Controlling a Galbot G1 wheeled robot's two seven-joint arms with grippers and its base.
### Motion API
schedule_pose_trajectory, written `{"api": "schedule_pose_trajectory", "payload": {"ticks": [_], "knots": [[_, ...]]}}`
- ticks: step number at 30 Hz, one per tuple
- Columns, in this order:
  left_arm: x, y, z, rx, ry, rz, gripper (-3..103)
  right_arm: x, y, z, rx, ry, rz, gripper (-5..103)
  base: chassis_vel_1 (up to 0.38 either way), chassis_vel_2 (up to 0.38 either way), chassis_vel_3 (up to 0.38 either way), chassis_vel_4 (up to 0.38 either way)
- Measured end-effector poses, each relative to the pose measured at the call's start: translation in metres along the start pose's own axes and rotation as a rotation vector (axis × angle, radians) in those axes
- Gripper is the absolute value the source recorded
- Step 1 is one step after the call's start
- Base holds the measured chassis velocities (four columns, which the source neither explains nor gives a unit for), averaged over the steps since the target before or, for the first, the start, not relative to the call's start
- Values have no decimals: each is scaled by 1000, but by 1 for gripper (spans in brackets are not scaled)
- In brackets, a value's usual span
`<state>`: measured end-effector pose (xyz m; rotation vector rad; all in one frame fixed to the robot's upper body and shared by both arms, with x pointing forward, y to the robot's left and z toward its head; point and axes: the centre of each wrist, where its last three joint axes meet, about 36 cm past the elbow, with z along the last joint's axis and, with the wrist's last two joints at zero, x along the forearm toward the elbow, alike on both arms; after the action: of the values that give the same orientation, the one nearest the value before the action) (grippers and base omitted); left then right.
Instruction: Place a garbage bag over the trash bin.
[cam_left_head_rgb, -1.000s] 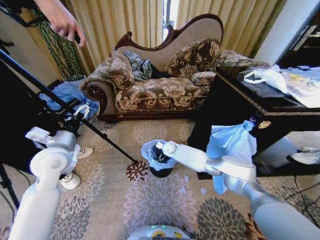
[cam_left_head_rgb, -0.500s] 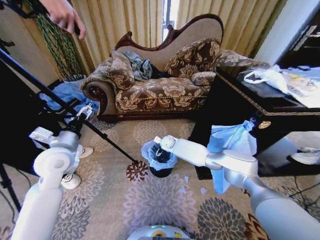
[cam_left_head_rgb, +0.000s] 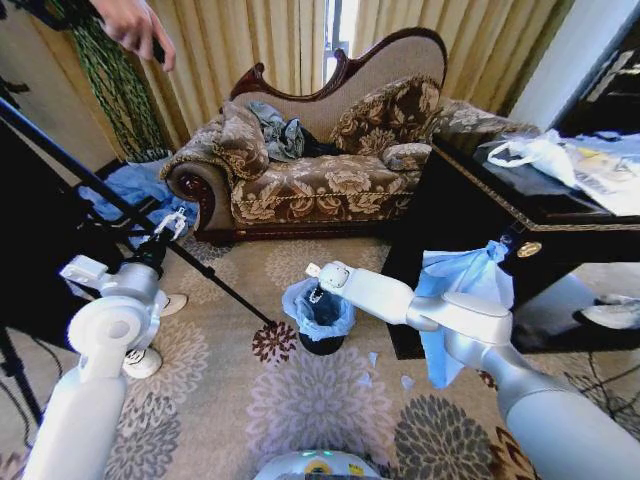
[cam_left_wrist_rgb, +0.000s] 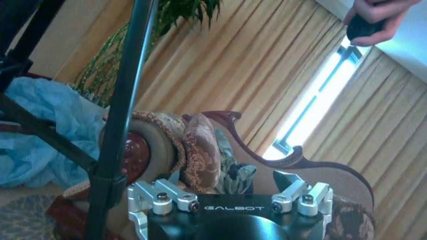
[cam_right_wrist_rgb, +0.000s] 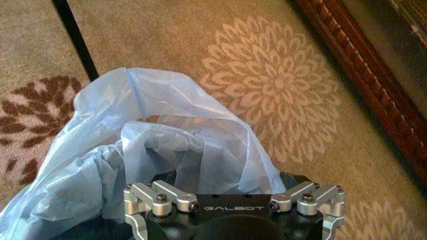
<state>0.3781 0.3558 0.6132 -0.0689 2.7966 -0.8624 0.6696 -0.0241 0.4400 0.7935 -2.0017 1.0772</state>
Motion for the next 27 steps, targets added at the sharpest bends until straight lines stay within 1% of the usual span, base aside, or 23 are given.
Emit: {"api": "schedule_pose_trajectory", "payload": {"ticks": [6, 9, 12, 13, 17, 19, 21, 23, 24, 27], "knots": [[4, 3, 0, -3, 5, -9, 97, -10, 0, 5, -4, 10, 8, 100, 0, 0, 0, 0], [4, 3, 0, -4, 7, -9, 97, -8, -5, 8, -16, 7, 14, 100, 0, 0, 0, 0], [4, -1, 3, 5, 10, 2, 97, 7, -21, 11, -44, -18, 25, 100, 0, 0, 0, 0], [4, -1, 3, 5, 10, 2, 97, 7, -21, 11, -44, -18, 25, 100, 0, 0, 0, 0], [2, -4, 3, 5, 9, 10, 97, 27, -34, 19, -76, -40, 30, 100, 0, 0, 0, 0], [2, -4, 3, 4, 10, 10, 97, 30, -34, 21, -80, -45, 29, 100, 0, 0, 0, 0], [1, -3, 2, -2, 9, 7, 97, 42, -31, 30, -82, -67, 23, 100, 0, 0, 0, 0], [0, -2, 1, -4, 9, 4, 97, 52, -21, 40, -73, -82, 7, 100, 0, 0, 0, 0], [0, -2, 1, -4, 9, 4, 97, 52, -21, 40, -73, -82, 7, 100, 0, 0, 0, 0], [-1, -1, 1, -6, 9, 3, 97, 56, -7, 52, -60, -81, -16, 100, 0, 0, 0, 0]]}}
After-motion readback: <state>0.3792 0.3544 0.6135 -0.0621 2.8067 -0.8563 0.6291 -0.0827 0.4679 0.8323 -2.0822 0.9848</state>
